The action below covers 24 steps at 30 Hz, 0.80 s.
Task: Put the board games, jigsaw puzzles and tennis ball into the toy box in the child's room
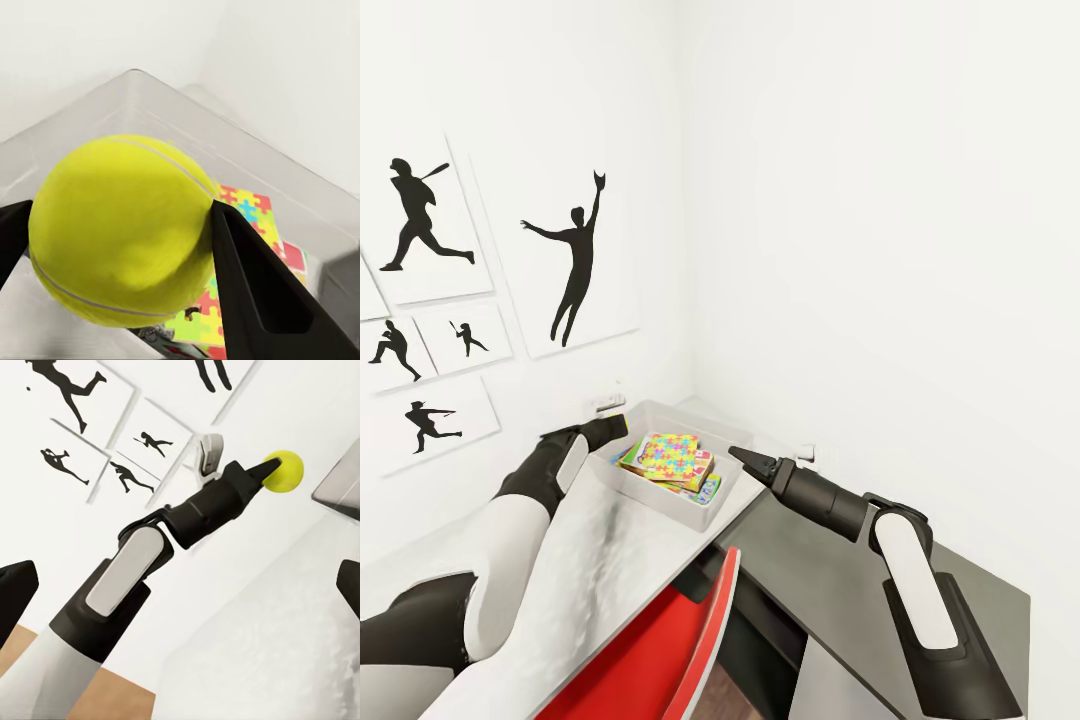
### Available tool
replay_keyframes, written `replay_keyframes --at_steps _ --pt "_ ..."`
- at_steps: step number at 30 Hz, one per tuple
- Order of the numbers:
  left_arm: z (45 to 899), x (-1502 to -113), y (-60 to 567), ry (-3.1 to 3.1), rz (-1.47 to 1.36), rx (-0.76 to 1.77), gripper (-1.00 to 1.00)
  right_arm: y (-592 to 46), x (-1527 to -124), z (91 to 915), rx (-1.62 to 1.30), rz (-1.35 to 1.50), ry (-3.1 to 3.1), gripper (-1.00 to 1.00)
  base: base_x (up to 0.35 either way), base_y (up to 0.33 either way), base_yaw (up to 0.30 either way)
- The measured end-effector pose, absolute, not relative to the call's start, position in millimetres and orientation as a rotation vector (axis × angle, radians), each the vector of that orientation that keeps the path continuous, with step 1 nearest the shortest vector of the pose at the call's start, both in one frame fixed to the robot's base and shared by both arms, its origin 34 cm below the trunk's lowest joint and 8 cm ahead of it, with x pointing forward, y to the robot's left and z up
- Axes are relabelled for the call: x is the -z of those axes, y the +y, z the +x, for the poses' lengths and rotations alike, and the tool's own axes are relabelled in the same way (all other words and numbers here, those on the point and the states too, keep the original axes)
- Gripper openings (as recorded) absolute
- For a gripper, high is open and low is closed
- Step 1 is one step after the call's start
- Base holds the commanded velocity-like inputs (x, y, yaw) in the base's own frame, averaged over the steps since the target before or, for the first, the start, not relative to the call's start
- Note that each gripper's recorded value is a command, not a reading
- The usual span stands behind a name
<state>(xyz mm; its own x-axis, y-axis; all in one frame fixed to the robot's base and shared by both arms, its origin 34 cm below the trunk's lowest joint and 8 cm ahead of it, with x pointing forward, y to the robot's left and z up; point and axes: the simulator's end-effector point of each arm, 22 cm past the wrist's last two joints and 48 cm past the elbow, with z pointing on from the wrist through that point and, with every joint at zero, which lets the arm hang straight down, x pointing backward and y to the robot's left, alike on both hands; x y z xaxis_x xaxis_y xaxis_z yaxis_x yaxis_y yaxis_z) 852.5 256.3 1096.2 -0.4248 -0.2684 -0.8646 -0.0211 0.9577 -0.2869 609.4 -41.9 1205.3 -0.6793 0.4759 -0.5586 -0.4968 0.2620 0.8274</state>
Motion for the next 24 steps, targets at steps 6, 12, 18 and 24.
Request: replay_keyframes --at_steps 6,12,18,24 --pt "852.0 -1092.8 256.6 2.01 -0.188 0.23 -1.0 -41.9 -1205.7 609.6 -1.536 -0.02 1.735 1.0 0.0 0.0 0.0" --pt "852.3 -1093.0 256.2 2.009 -0.185 0.223 -1.0 -41.9 -1206.1 609.6 -1.537 -0.02 1.734 1.0 0.0 0.0 0.0" --pt "852.8 -1094.0 243.4 2.005 -0.173 0.236 -1.0 -41.9 -1206.1 609.6 -1.537 -0.02 1.734 1.0 0.0 0.0 0.0" --pt "852.8 -1094.0 240.5 2.006 -0.16 0.229 -1.0 -41.7 -1205.9 609.5 -1.537 -0.021 1.735 1.0 0.0 0.0 0.0"
